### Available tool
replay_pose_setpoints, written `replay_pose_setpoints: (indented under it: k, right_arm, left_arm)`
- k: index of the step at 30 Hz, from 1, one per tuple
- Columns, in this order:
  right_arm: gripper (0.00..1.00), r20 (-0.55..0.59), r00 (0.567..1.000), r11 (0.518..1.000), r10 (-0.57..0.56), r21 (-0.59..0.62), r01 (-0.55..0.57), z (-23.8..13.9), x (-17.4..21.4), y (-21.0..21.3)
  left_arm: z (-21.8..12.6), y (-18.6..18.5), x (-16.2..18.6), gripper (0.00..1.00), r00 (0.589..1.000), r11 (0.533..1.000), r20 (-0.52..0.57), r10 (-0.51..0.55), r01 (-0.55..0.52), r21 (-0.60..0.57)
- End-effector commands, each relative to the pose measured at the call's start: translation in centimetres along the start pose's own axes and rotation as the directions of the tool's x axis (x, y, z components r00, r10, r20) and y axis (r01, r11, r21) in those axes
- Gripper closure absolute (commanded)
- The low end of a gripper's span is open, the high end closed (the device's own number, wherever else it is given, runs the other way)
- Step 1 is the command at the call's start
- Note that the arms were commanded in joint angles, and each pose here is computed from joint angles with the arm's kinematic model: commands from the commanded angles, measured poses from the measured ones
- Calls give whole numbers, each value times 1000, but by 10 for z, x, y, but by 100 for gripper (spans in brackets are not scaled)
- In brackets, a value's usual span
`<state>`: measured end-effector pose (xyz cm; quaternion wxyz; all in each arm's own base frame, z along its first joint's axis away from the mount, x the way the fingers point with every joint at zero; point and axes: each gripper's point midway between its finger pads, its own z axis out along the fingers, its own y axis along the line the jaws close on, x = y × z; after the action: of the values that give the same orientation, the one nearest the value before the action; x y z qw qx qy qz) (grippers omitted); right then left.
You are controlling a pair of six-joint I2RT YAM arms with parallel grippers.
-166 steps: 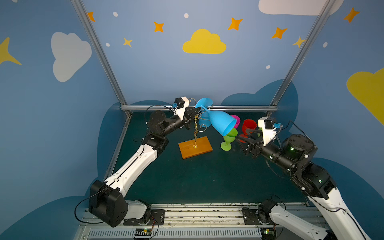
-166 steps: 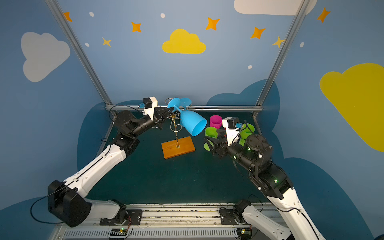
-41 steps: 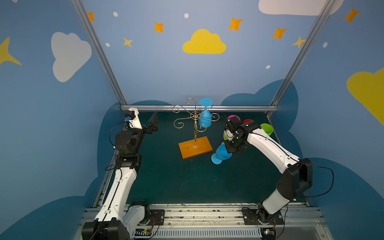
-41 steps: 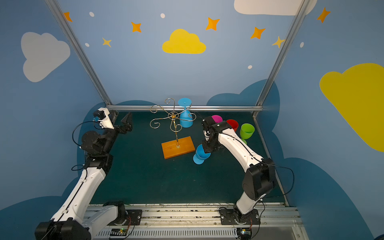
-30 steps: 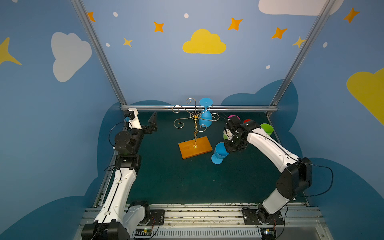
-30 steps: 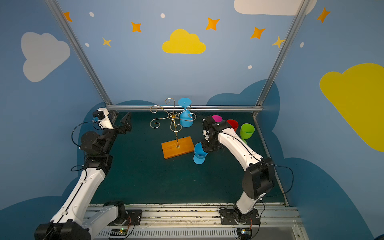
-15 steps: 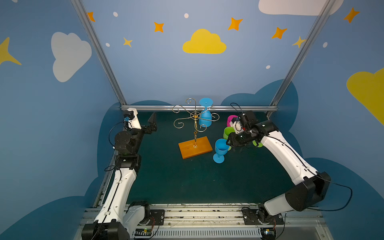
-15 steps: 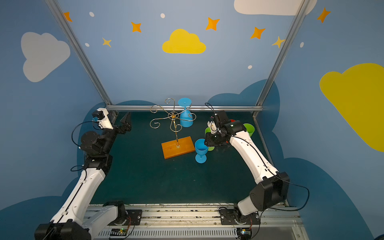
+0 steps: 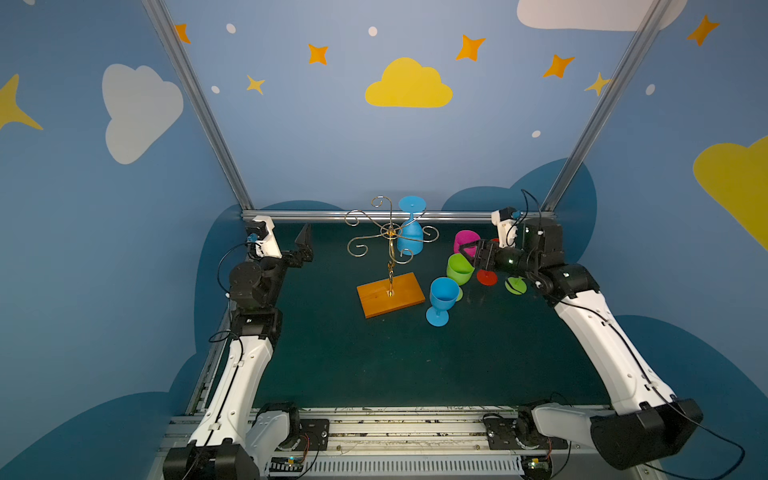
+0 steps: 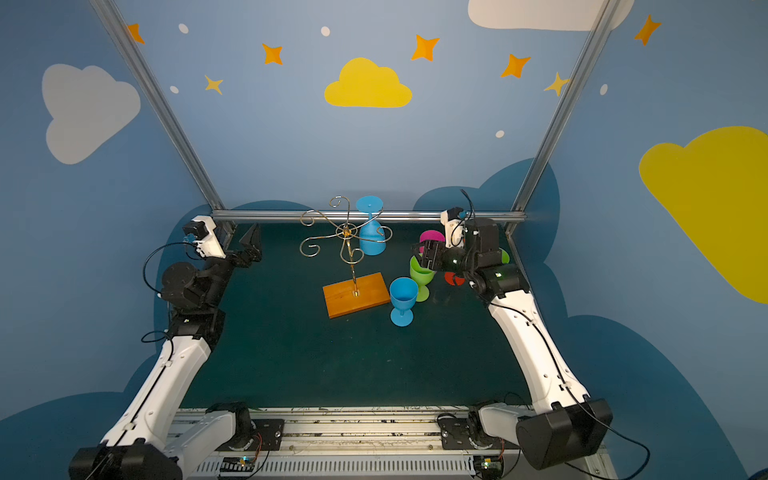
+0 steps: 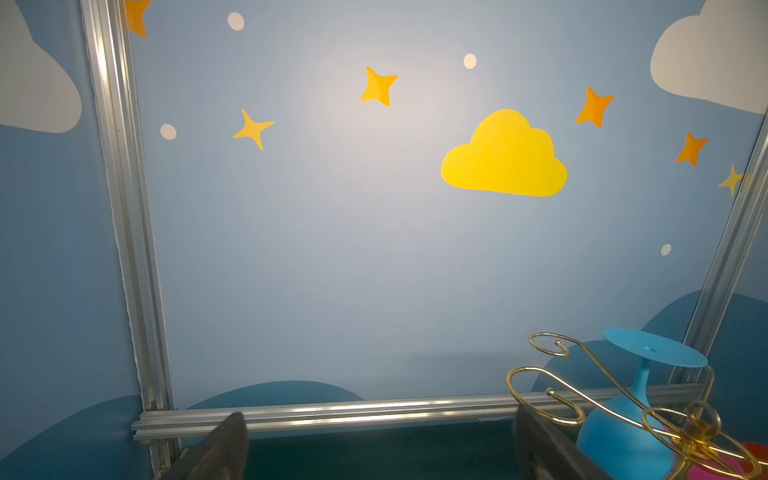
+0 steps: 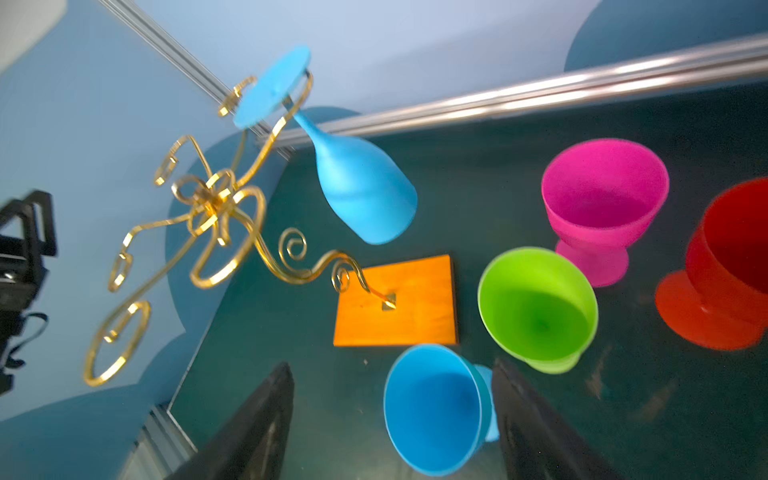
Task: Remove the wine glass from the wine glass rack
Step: 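Open the right gripper and lift it away from the blue glass, then reach the right gripper to the second blue glass hanging on the rack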
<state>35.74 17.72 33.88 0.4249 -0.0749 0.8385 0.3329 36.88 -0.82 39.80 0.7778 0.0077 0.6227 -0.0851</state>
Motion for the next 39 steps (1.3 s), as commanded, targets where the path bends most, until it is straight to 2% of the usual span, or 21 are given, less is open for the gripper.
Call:
replay_pose_setpoints:
  k: [1, 8, 16, 31, 39]
  right_arm:
    - [23, 75, 997, 990, -12, -142, 22, 15, -39, 25]
    - [22, 72, 997, 963, 25, -270, -4, 54, -76, 37]
    - [22, 13, 998, 937, 58, -347, -50, 103, -92, 40]
    - [23, -41, 998, 929, 50, -365, -61, 149, -84, 58]
    - [32, -53, 997, 943, 58, -325, -72, 159, -80, 48]
  left_arm:
    - [-6, 2, -8, 2, 1000, 1000, 21, 22, -22, -13]
    - [-5, 4, -6, 2, 999, 999, 17, 38, -38, -25]
    - [-5, 4, -4, 2, 999, 999, 12, 36, -35, -24]
    - [-5, 4, -5, 2, 999, 999, 12, 32, -32, -20]
    - [-6, 4, -7, 2, 999, 999, 18, 35, -34, -22]
